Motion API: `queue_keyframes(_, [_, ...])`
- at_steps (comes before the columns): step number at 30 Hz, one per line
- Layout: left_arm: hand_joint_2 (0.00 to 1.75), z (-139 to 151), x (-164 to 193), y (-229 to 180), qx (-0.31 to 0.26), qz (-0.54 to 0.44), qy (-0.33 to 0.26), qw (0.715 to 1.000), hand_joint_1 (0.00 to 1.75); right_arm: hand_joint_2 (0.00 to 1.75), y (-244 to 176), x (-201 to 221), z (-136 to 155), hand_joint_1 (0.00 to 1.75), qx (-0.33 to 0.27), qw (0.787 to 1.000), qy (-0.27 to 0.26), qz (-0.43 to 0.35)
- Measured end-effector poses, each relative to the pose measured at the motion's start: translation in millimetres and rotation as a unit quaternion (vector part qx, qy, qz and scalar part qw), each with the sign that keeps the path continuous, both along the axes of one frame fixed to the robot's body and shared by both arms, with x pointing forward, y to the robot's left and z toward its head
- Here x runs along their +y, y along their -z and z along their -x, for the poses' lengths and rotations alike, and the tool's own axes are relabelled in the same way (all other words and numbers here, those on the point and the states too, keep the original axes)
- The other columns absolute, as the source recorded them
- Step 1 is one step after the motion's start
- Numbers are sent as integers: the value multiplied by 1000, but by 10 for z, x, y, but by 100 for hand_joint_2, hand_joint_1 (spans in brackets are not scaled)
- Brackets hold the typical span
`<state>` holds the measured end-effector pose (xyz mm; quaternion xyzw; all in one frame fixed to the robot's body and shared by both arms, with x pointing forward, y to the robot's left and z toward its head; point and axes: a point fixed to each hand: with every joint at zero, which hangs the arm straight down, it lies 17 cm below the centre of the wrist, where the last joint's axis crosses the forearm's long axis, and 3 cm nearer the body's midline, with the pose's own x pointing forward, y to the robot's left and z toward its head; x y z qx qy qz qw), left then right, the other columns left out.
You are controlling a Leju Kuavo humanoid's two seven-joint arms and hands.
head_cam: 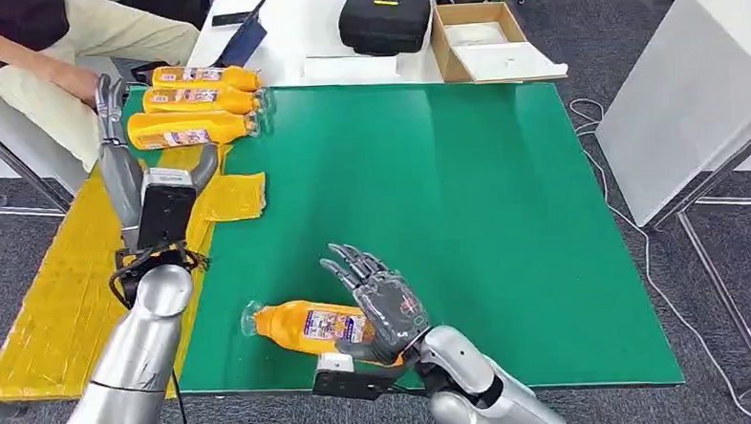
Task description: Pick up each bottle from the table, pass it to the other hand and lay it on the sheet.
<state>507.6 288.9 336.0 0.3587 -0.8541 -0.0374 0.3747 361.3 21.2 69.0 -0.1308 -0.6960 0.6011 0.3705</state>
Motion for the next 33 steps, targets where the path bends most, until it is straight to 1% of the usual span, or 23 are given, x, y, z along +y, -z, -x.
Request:
queue_keyframes(7, [175, -10, 50, 84, 7, 6, -5, 1000, 0, 175, 256, -148, 64, 0, 20, 999, 33, 15])
queue_keyframes(20, [175, 5, 51, 175, 16, 7, -4, 1000, 0, 175, 460, -303, 81, 0, 39, 997, 59, 26])
queue_keyframes(29, [175, -11, 10, 207, 20, 13, 2, 1000, 0, 175, 579, -265, 139, 0, 52, 996, 66, 35])
queue_keyframes(33, [175, -24, -21, 217, 21, 19, 7, 1000, 0, 175, 594, -223, 141, 0, 48, 996, 67, 41])
